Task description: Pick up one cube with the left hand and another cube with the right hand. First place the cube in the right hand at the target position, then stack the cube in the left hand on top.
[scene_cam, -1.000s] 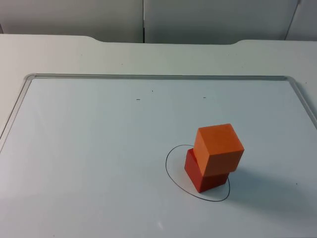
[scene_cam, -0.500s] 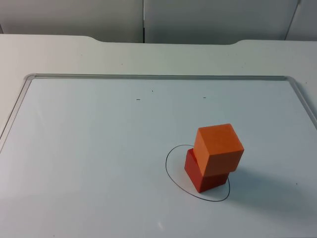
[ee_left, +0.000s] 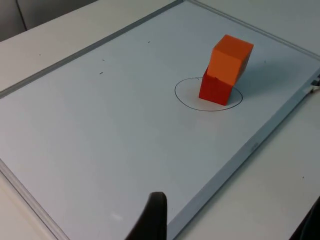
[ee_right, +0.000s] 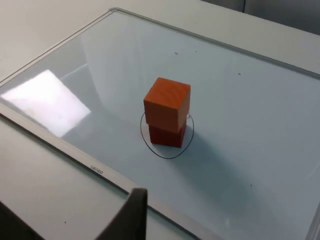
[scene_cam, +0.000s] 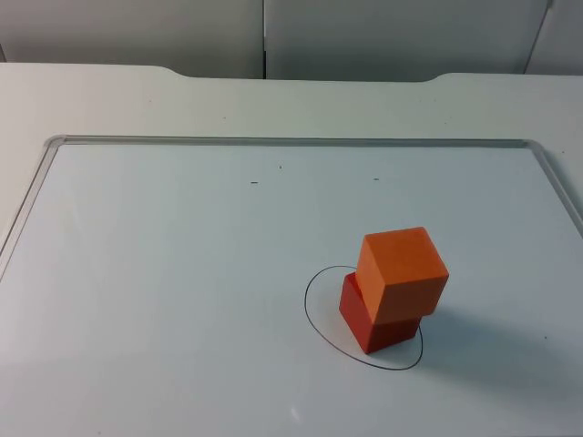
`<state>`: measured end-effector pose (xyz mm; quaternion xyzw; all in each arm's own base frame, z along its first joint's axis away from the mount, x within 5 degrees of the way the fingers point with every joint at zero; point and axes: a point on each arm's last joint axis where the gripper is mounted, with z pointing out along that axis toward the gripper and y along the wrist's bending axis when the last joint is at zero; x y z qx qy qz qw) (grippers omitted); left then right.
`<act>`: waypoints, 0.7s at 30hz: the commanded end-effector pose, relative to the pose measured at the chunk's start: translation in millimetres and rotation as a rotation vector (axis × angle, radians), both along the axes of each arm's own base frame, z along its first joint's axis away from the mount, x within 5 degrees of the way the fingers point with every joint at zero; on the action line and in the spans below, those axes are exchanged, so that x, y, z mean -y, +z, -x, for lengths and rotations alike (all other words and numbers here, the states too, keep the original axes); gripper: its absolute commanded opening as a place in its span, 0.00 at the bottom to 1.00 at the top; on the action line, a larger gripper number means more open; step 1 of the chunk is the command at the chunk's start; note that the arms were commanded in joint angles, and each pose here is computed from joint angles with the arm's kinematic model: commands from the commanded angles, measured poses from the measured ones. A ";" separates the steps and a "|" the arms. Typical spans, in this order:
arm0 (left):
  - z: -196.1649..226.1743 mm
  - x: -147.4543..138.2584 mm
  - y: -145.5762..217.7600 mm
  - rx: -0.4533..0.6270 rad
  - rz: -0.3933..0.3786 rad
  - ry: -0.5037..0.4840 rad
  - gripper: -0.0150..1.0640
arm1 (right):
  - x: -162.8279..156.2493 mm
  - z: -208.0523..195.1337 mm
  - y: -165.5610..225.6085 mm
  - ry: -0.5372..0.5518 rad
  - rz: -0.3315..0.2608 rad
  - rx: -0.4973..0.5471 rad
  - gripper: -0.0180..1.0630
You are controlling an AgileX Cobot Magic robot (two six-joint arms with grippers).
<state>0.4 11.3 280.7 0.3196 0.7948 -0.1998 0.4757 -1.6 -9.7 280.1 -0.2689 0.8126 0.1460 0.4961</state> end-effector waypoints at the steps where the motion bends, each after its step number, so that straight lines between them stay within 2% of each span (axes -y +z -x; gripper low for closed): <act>1: 1.3 2.3 -1.0 0.009 0.002 -0.040 0.80 | -0.7 -0.1 -1.5 0.011 0.005 0.009 0.98; 5: 4.5 5.2 -1.0 0.028 -0.015 -0.106 0.80 | -0.7 -0.1 -1.5 0.011 0.005 0.009 0.98; 15: 4.5 5.2 -1.0 0.028 -0.015 -0.106 0.80 | -0.7 -0.1 -1.5 0.011 0.005 0.009 0.98; 16: 4.5 5.2 -1.0 0.027 -0.014 -0.106 0.81 | -0.7 -0.1 -1.5 0.011 0.005 0.009 0.98; 18: 4.5 5.2 -1.0 0.027 -0.014 -0.106 0.91 | -0.7 -0.1 -1.5 0.011 0.005 0.009 0.98; 19: 4.5 5.2 -1.0 0.027 -0.014 -0.106 0.91 | -0.7 -0.1 -1.5 0.011 0.005 0.009 0.98; 20: 4.5 5.2 -1.0 0.027 -0.014 -0.106 0.98 | -0.7 -0.1 -1.5 0.011 0.005 0.009 0.98; 21: 4.2 4.9 -1.0 0.024 -0.011 -0.099 0.99 | -0.7 -0.1 -1.5 0.011 0.005 0.009 0.98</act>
